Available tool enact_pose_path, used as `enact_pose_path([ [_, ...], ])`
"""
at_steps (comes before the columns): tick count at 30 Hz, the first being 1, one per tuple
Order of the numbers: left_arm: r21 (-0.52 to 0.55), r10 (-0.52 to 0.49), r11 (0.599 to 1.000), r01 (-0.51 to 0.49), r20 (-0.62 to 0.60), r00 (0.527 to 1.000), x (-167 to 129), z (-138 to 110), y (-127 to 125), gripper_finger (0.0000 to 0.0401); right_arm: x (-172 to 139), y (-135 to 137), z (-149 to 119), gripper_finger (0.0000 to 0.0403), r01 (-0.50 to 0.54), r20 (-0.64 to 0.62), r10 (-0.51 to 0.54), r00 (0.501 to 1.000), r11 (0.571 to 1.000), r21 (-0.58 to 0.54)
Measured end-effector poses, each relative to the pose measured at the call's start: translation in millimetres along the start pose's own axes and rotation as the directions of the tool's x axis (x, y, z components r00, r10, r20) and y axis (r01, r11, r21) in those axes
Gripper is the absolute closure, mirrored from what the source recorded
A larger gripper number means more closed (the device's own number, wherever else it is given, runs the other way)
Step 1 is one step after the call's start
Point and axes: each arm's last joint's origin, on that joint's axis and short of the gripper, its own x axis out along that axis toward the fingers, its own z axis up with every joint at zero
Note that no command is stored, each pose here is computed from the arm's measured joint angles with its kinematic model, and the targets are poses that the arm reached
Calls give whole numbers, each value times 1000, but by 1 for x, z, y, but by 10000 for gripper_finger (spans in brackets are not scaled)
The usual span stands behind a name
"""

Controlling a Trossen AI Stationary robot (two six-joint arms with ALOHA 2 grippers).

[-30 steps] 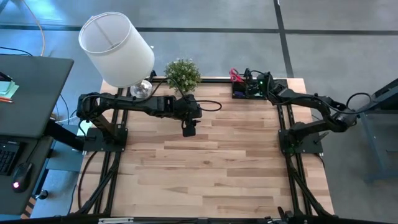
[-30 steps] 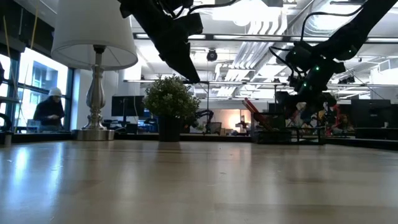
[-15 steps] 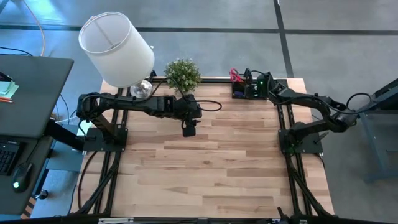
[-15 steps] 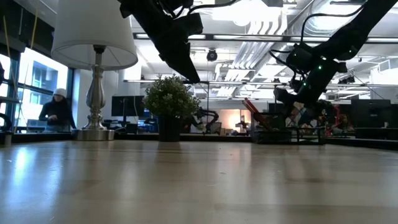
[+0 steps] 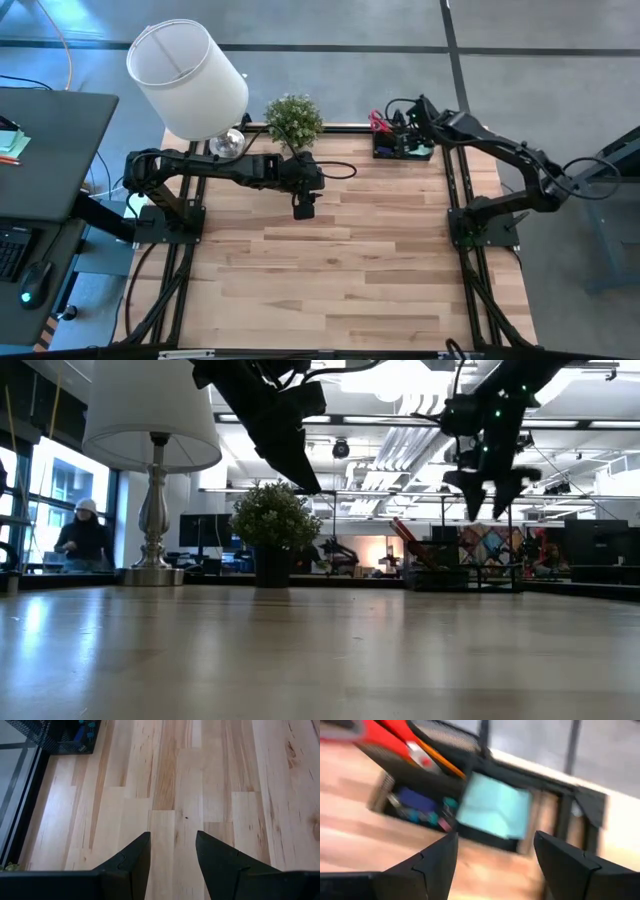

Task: Pick and place office supplies into organizer
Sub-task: Put the blue sticky notes in the black desk organizer

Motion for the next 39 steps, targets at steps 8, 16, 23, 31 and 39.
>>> enact_pose_path([
  [8,-1,3,1000,-3,14,1000,0,1,0,256,20,-11,4,147,5,-161,2,987,999,45],
  [16,4,2,1000,-2,11,1000,0,1,0,256,63,12,-3,147,-16,-269,-154,951,843,-537],
  [23,9,2,1000,-3,12,1000,0,1,0,256,84,27,9,147,110,-176,-355,918,653,-749],
  [31,10,1,1000,-1,4,1000,0,0,0,256,107,33,9,147,-6,-258,-282,924,664,-748],
  [39,7,1,1000,-1,3,1000,0,0,0,256,126,38,3,147,28,-277,-345,897,669,-743],
])
